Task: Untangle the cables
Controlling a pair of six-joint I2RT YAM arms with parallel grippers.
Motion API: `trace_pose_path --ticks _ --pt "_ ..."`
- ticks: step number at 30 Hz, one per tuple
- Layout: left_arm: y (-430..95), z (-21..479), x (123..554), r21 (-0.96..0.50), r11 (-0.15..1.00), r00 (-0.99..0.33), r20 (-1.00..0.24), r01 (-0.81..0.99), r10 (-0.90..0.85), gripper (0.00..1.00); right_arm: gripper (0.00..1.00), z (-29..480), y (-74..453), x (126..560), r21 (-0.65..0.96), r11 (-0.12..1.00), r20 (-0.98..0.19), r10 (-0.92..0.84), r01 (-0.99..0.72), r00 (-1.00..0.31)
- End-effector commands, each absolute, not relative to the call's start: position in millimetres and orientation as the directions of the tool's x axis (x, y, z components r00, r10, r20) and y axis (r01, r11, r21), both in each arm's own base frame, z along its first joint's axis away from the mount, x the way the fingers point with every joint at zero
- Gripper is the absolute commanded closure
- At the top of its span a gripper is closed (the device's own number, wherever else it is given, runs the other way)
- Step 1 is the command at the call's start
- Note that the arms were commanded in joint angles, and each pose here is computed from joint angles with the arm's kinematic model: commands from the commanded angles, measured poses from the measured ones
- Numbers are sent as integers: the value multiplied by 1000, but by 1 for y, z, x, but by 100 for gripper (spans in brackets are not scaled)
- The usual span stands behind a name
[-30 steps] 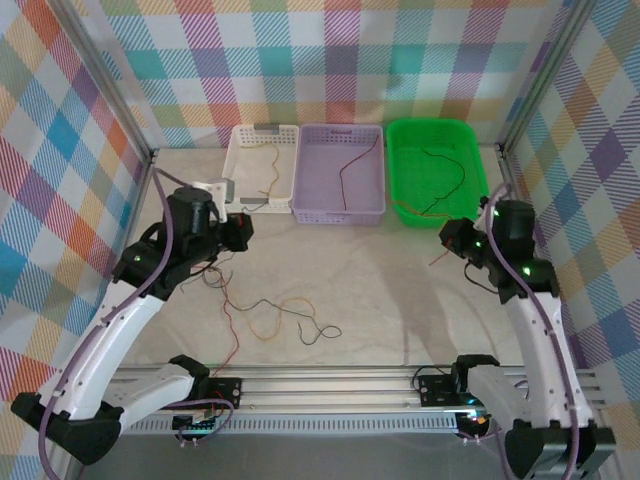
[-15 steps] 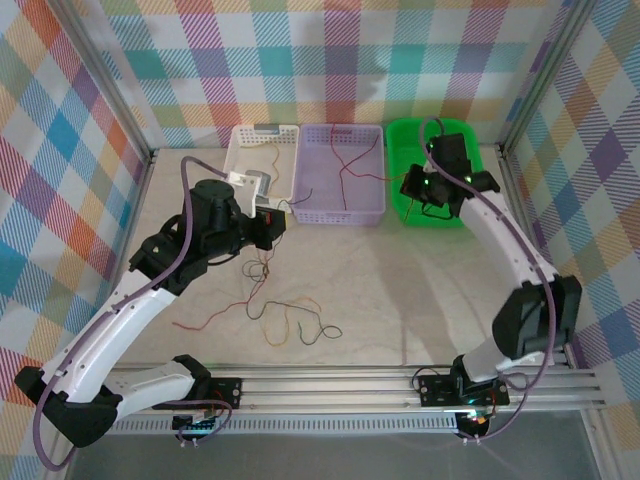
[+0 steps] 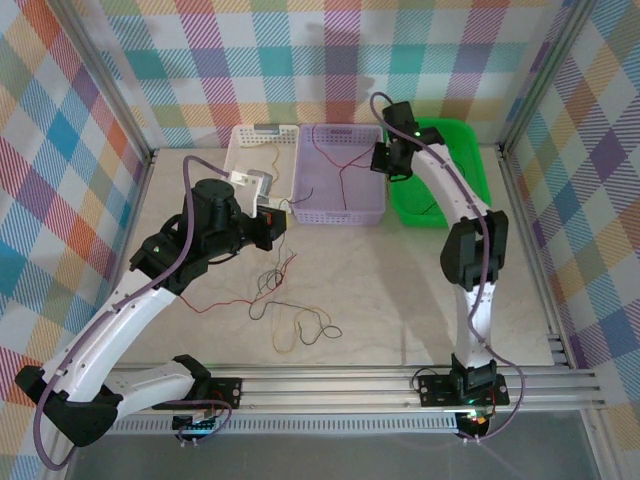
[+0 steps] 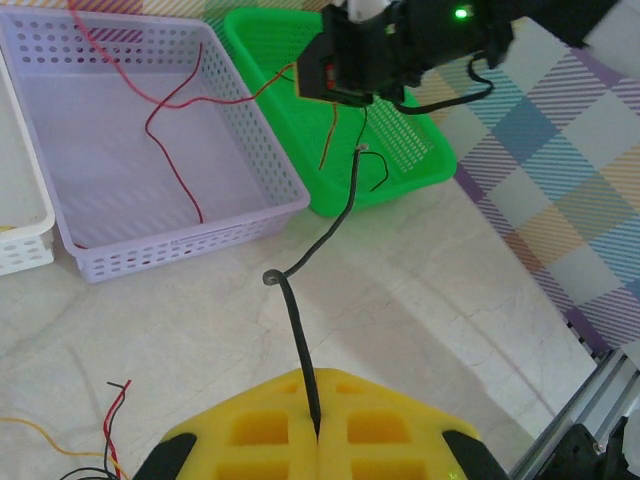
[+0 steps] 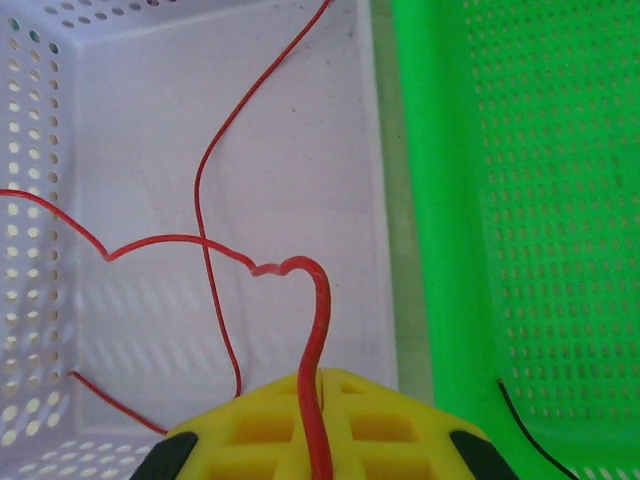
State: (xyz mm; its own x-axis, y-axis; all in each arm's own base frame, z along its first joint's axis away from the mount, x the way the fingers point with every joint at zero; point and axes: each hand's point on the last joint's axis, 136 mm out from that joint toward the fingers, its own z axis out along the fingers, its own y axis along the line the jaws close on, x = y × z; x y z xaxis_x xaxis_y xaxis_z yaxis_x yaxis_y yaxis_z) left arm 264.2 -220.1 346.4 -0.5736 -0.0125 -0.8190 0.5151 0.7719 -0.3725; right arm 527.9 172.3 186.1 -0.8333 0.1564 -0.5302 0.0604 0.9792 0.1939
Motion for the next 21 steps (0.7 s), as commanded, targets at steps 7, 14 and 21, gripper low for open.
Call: trace_pose_path --ticks 7,14,21 --pt "-226 361 260 -364 745 -537 -844 559 -9 100 100 164 210 546 100 995 -508 40 -13 -861" --pt "-225 360 258 -361 746 -534 -845 560 -8 100 100 121 221 552 115 993 -452 41 -12 -891" --pt "-227 359 259 -367 742 -540 -842 562 -8 100 100 98 223 547 100 995 -413 34 -8 -910"
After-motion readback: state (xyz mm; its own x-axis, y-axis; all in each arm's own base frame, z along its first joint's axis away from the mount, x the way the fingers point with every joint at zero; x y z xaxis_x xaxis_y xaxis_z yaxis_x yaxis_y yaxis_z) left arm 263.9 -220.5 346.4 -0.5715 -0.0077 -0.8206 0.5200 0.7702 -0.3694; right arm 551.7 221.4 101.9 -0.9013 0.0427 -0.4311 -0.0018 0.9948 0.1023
